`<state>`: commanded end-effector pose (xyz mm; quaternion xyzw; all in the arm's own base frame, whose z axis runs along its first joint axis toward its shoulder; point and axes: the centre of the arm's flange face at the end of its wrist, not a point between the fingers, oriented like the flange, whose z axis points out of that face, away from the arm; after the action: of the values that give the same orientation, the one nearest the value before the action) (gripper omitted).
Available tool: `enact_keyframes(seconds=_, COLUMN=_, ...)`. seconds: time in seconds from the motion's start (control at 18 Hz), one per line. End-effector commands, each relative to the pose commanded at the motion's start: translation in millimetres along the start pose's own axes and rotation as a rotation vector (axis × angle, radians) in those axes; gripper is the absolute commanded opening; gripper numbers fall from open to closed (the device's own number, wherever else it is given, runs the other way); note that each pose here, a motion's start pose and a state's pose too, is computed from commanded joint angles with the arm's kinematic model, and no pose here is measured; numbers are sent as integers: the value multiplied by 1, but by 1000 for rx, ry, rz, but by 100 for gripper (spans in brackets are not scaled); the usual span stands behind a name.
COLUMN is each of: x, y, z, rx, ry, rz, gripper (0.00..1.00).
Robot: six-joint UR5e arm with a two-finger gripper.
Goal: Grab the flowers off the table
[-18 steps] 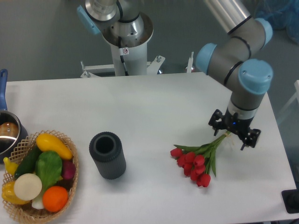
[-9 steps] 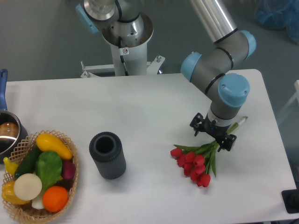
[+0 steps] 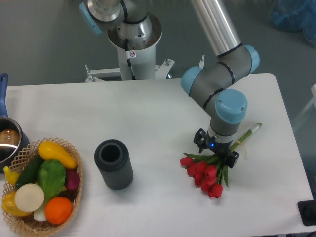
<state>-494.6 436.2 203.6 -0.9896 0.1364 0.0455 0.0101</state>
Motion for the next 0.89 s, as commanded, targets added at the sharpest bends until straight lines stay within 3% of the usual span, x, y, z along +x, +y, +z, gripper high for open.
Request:
enact_keyframes(seconds=0.11, x=-4, y=0, z=-9, rx=2, ry=-17, rz=-8, gripper=14)
enact_keyframes(seconds=0.5, x=-18, y=-2, z=-50, rx=13, ry=-82, rz=-11, gripper=10)
enact_keyframes(seconds=0.89, x=-32, y=0, z=-73, rx=13, ry=-98, rz=-59, gripper=5)
